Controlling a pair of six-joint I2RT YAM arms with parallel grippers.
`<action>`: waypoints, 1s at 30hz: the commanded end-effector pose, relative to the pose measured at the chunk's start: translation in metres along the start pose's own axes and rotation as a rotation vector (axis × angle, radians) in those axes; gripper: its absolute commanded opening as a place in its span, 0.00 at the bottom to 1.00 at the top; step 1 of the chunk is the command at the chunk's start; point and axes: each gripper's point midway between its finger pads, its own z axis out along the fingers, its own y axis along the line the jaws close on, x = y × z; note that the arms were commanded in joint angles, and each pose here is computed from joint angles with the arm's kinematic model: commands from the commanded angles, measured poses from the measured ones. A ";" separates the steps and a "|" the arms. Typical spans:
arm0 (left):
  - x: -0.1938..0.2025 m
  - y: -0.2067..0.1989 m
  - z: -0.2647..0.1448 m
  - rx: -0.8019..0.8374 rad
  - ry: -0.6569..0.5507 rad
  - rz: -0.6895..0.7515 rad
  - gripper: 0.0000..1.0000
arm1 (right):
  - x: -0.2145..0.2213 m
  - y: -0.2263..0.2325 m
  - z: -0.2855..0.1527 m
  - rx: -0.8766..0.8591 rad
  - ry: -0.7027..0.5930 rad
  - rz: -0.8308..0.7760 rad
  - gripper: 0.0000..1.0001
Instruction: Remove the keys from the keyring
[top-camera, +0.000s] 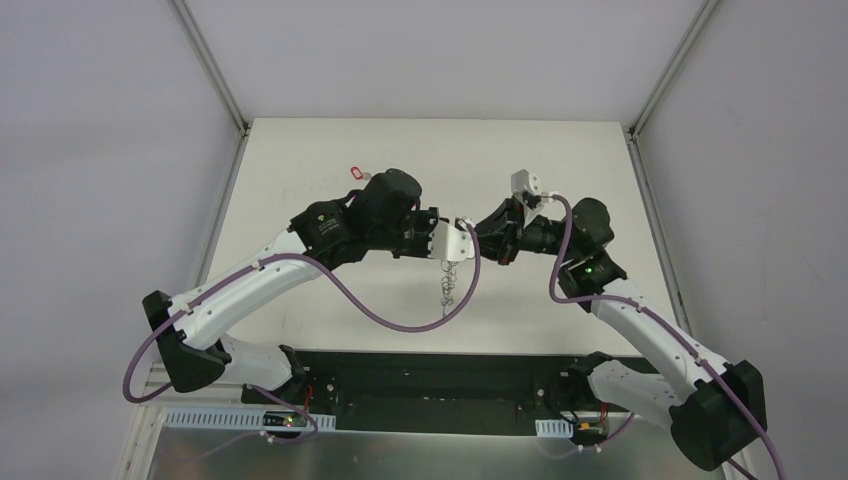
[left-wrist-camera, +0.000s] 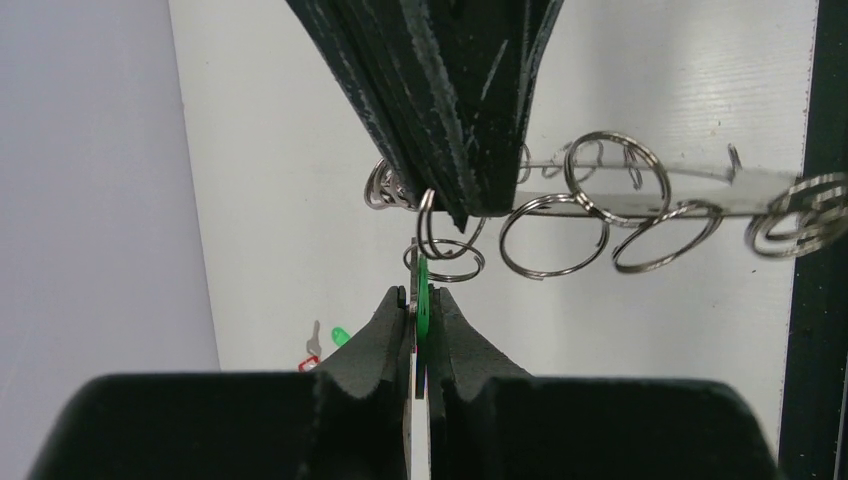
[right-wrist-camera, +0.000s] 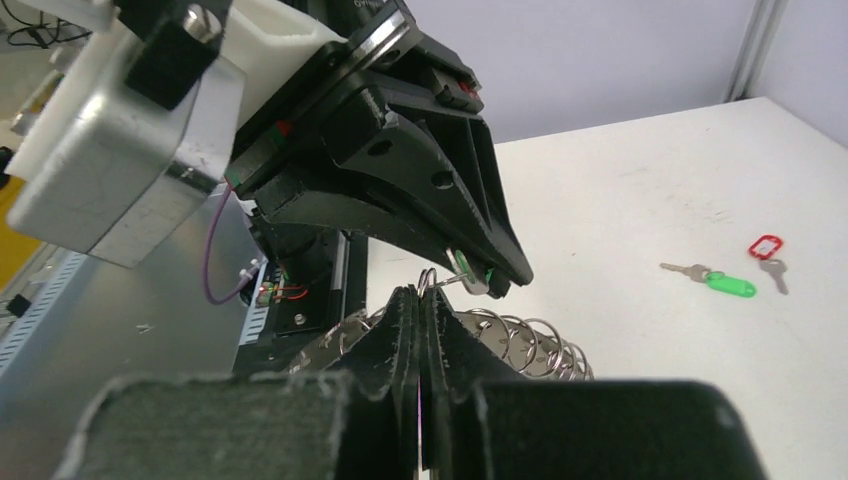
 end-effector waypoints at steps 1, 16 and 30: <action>-0.012 0.020 -0.014 -0.084 -0.022 0.014 0.00 | -0.029 0.022 0.002 -0.119 -0.039 -0.031 0.00; -0.017 0.006 -0.016 -0.036 -0.069 -0.017 0.00 | -0.032 0.007 -0.009 0.030 -0.103 -0.195 0.00; -0.022 -0.018 -0.004 0.078 -0.095 -0.137 0.00 | -0.036 -0.009 -0.008 0.101 -0.111 -0.332 0.00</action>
